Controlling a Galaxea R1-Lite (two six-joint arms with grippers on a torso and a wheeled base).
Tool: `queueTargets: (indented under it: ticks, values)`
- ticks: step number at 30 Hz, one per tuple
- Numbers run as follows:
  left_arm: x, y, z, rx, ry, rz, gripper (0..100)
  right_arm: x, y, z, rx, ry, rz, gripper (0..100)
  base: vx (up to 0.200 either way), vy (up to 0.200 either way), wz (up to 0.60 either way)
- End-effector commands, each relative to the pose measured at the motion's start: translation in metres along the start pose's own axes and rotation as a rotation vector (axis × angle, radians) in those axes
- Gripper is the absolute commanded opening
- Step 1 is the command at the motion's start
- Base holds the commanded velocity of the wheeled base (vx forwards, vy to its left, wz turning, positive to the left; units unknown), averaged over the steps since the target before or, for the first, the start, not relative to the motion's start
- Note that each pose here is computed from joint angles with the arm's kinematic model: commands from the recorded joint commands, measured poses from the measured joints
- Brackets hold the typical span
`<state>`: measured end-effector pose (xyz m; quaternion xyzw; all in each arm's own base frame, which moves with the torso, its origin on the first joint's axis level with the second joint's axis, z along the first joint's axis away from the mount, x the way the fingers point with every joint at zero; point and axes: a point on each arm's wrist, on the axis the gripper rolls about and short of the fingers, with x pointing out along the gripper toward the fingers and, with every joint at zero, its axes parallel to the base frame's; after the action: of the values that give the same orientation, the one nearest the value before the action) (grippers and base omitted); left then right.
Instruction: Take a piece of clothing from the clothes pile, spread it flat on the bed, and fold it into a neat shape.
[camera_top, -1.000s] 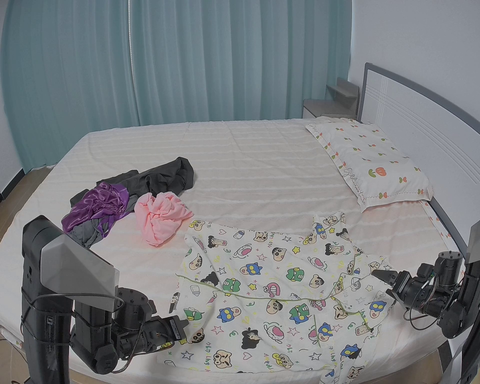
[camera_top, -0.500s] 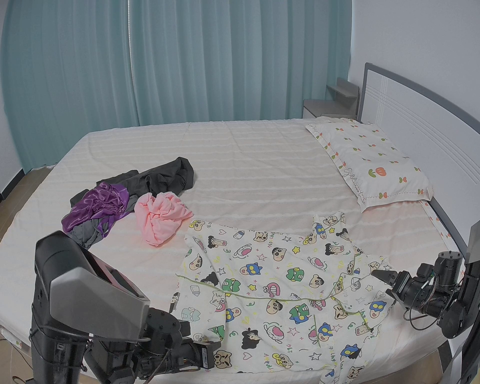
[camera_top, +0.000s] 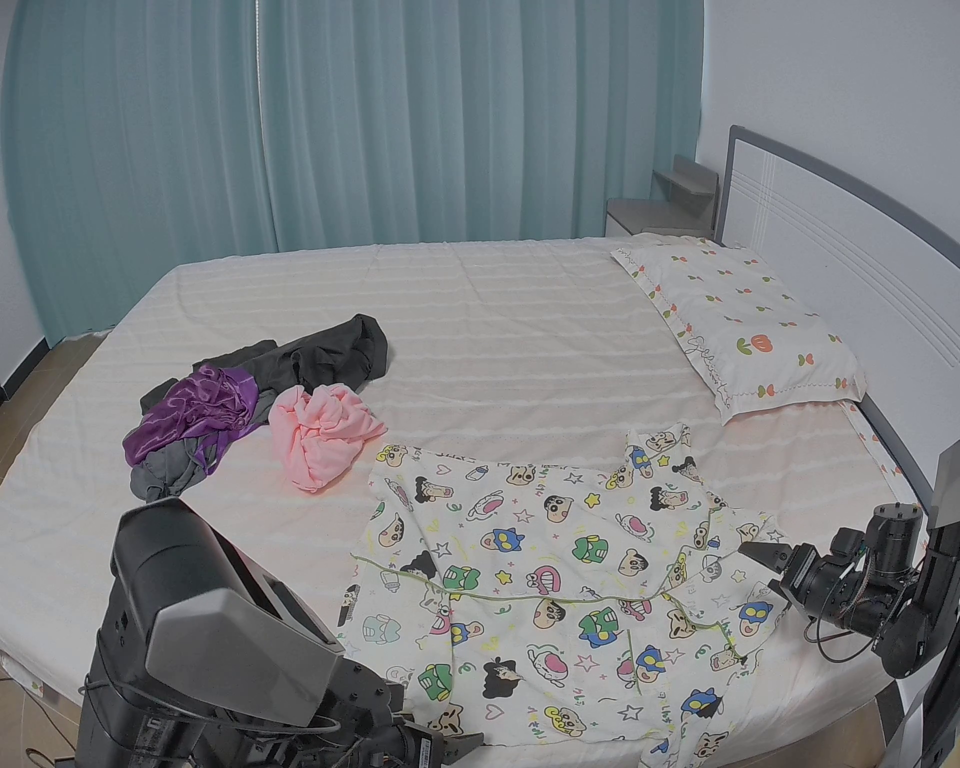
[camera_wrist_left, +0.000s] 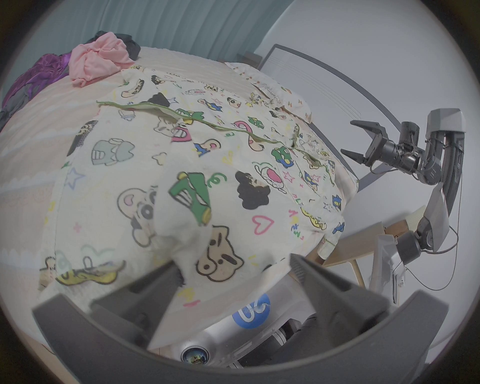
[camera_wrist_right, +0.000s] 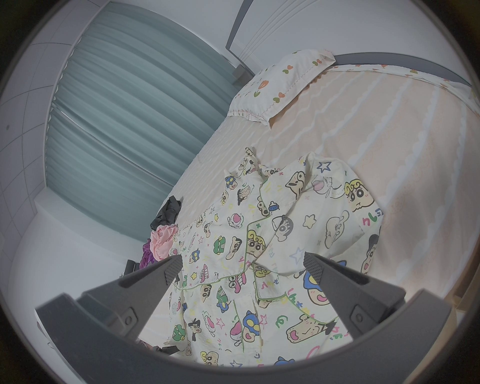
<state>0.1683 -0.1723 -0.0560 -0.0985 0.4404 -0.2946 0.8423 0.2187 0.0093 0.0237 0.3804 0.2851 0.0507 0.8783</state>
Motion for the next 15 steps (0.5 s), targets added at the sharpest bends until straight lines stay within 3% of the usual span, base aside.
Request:
queueTargets:
  ticks: [1,4,10,15]
  values:
    - [0.001,0.0,0.001,-0.008,-0.018,0.006,100,-0.001,0.001,0.0,-0.003,-0.007,0.008,100,0.0,0.0,0.0]
    - [-0.004,-0.004,0.01,-0.032,-0.078,0.013,100,-0.001,0.001,0.0,-0.003,-0.006,0.007,100,0.0,0.0,0.0]
    - [-0.027,-0.022,0.039,-0.156,-0.227,-0.08,100,-0.003,0.0,-0.001,-0.001,0.0,0.003,100,0.0,0.0,0.0]
    - [-0.033,-0.018,0.045,-0.219,-0.259,-0.076,100,-0.003,0.0,-0.001,-0.001,-0.002,0.003,100,0.0,0.0,0.0]
